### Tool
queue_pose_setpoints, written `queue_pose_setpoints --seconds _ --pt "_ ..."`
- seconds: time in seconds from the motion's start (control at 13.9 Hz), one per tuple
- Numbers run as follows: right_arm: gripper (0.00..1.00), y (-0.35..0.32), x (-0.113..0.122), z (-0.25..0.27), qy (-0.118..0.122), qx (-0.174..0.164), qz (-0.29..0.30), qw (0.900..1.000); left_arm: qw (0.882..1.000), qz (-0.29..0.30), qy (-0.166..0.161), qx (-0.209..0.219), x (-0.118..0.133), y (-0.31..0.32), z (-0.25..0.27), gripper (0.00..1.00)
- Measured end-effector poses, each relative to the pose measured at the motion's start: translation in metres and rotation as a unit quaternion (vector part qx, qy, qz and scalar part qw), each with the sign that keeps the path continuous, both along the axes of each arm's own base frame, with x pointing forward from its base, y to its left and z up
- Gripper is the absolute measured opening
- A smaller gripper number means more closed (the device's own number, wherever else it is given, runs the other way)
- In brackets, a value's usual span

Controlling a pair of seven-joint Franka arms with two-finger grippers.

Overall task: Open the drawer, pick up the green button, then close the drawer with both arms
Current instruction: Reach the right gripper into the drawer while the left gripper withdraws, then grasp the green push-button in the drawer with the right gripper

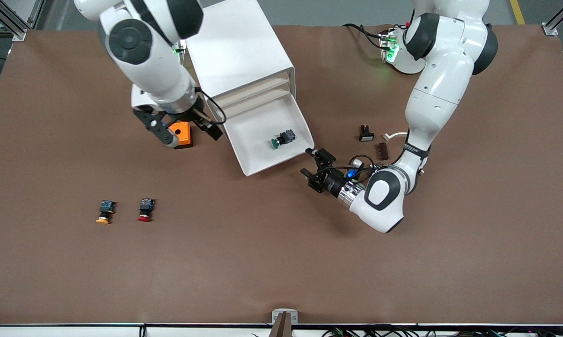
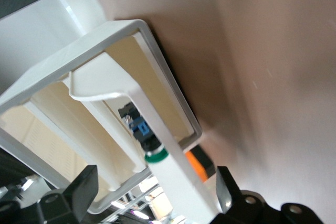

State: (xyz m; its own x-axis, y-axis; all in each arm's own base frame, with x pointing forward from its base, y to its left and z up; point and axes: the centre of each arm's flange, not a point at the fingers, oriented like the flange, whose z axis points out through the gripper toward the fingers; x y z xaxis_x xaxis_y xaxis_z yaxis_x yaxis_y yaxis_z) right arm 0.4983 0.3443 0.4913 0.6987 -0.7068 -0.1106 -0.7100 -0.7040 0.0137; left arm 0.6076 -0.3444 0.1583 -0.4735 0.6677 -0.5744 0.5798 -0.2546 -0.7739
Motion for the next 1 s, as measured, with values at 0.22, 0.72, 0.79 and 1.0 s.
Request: queue_pose_setpoints --seconds 0.22,0.72,0.79,1.0 --pt "1.00 0.061 -0.017 -0.048 -0.013 -0.003 -0.028 1.000 0.992 -0.021 -0.101 -0.067 0.018 0.008 0.017 1.00" --pt "1.00 0.160 -0.069 -0.168 -0.038 -0.039 -0.065 0.996 0.911 -0.130 -0.374 -0.115 0.056 0.033 0.068 1.00" --pt "1.00 0.164 -0.071 -0.178 -0.039 -0.039 -0.070 0.996 0.894 -0.147 -0.410 -0.107 0.061 0.033 0.079 1.00" --pt "1.00 0.171 -0.076 -0.197 -0.039 -0.042 -0.075 0.996 0.848 -0.206 -0.484 -0.069 0.069 0.030 0.102 1.00"
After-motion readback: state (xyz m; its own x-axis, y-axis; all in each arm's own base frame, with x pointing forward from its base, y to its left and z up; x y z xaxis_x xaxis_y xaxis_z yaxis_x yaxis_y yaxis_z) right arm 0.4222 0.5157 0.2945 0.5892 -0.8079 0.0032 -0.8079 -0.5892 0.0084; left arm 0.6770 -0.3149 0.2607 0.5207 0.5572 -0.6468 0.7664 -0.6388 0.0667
